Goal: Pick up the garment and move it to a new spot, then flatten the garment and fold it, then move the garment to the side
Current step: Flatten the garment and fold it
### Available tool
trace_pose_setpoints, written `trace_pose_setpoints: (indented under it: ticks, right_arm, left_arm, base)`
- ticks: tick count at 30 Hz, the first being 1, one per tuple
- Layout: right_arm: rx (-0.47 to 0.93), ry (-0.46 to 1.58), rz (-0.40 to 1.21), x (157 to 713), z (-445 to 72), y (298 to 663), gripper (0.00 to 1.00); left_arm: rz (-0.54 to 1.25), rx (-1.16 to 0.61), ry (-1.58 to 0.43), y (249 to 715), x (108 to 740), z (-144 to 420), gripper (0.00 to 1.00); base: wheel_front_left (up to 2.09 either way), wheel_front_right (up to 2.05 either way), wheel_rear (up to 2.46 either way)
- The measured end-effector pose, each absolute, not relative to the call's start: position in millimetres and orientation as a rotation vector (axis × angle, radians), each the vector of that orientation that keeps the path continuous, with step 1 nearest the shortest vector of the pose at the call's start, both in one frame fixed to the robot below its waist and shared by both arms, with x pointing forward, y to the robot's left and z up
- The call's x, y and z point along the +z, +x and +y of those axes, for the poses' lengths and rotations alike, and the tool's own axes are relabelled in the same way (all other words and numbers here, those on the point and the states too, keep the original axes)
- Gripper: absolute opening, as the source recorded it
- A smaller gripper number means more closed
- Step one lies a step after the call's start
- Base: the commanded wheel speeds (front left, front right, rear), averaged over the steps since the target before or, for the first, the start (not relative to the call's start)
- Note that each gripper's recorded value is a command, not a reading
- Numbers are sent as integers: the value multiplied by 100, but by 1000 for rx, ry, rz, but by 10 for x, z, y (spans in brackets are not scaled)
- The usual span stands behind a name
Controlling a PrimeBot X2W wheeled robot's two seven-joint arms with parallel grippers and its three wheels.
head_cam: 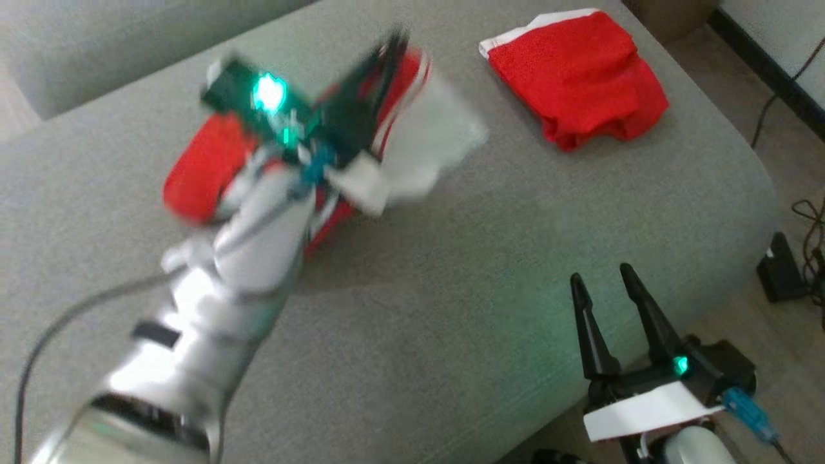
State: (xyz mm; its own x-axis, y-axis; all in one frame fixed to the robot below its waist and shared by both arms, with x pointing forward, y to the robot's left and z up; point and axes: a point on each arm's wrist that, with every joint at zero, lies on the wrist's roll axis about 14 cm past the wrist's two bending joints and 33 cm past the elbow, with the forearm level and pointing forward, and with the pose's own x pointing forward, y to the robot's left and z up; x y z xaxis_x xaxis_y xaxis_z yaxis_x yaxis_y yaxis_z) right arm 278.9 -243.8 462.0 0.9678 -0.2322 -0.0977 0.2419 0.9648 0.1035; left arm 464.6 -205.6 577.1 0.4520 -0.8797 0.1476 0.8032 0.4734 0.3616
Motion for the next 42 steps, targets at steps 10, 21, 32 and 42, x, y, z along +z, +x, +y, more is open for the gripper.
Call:
trace_pose_setpoints:
  ticks: [10,21,32,42]
  right_arm:
    - [-185,139,83,4587,-2274,2795,100]
    - [-28,120,100,4532,-1915,3148,100]
    - [117,95,128,4419,-1542,3512,100]
    - [136,97,113,4469,-1485,3507,100]
  left_arm:
    - [-786,-810,-101,4861,8186,-1513,0]
    - [-34,-341,-281,5209,5288,221,0]
    - [129,-80,-233,4443,4393,1260,100]
    - [41,-195,-6,4232,4619,1151,100]
  base:
    - [0,0,0]
    - [0,0,0]
    - [0,0,0]
    - [0,0,0]
